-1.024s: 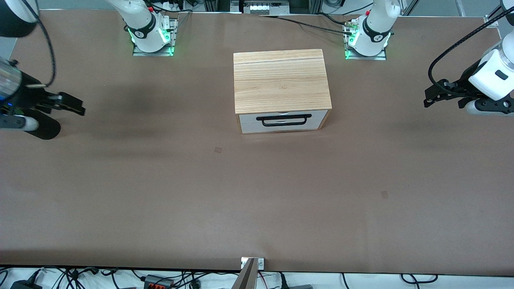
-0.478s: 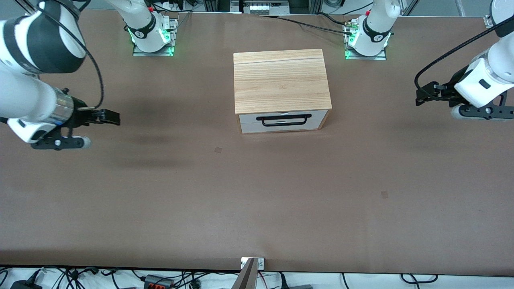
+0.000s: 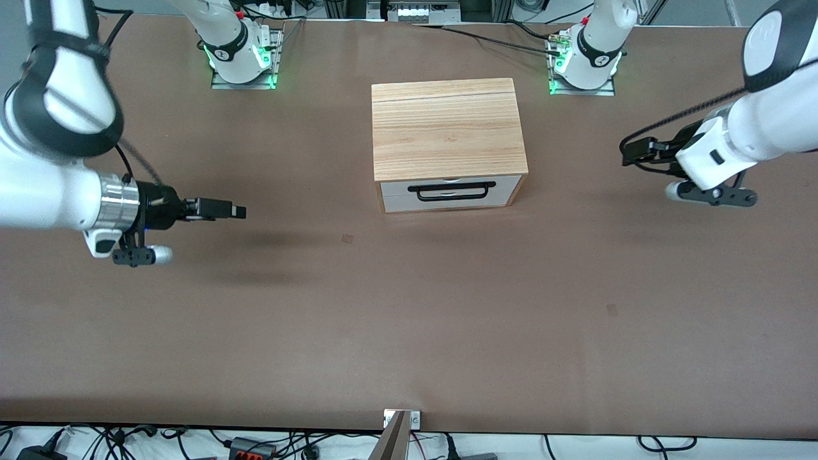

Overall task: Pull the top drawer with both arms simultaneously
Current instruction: 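Move the right gripper toward the drawer handle while the left gripper approaches too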

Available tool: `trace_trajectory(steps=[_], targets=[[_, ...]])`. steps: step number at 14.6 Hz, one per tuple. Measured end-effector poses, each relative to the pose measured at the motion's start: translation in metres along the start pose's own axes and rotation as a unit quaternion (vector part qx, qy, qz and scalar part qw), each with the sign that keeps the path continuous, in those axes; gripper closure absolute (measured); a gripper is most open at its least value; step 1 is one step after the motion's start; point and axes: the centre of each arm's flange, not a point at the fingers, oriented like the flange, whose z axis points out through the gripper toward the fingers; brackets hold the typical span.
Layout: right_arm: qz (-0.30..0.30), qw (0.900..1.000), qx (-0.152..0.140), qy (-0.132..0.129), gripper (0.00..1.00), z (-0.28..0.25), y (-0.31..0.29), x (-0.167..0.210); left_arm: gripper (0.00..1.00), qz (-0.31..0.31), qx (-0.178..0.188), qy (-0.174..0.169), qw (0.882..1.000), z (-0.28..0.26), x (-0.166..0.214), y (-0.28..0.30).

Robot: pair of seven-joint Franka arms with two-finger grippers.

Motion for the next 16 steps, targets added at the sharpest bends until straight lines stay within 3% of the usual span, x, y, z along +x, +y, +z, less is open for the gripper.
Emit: trace_trajectory(steps=[1,3,6,7,10,12,16], targets=[[0.005,0.999,0.033,-0.010,0.00,0.011,0.009,0.008,0.00,0.007,-0.028,-0.008,1.000,0.009,0.007,-0.002],[0.014,0.998,0.062,-0.027,0.00,0.033,0.018,0.018,0.00,0.008,-0.105,-0.022,0.994,0.027,0.023,-0.013],[0.035,0.986,0.153,-0.050,0.00,0.071,0.011,0.031,0.00,0.015,-0.232,-0.027,0.972,0.058,0.051,-0.034],[0.026,0.983,0.171,-0.057,0.00,0.089,0.008,0.034,0.00,0.022,-0.269,-0.024,0.963,0.069,0.060,-0.039],[-0.023,0.980,0.190,-0.049,0.00,0.146,-0.022,0.037,0.00,0.037,-0.372,-0.012,0.927,0.104,0.087,-0.048],[-0.024,0.978,0.204,-0.042,0.00,0.184,-0.046,0.034,0.00,0.038,-0.432,-0.003,0.901,0.127,0.103,-0.049],[-0.020,0.976,0.215,-0.017,0.00,0.252,-0.072,0.023,0.00,0.038,-0.504,0.004,0.863,0.178,0.126,-0.050]])
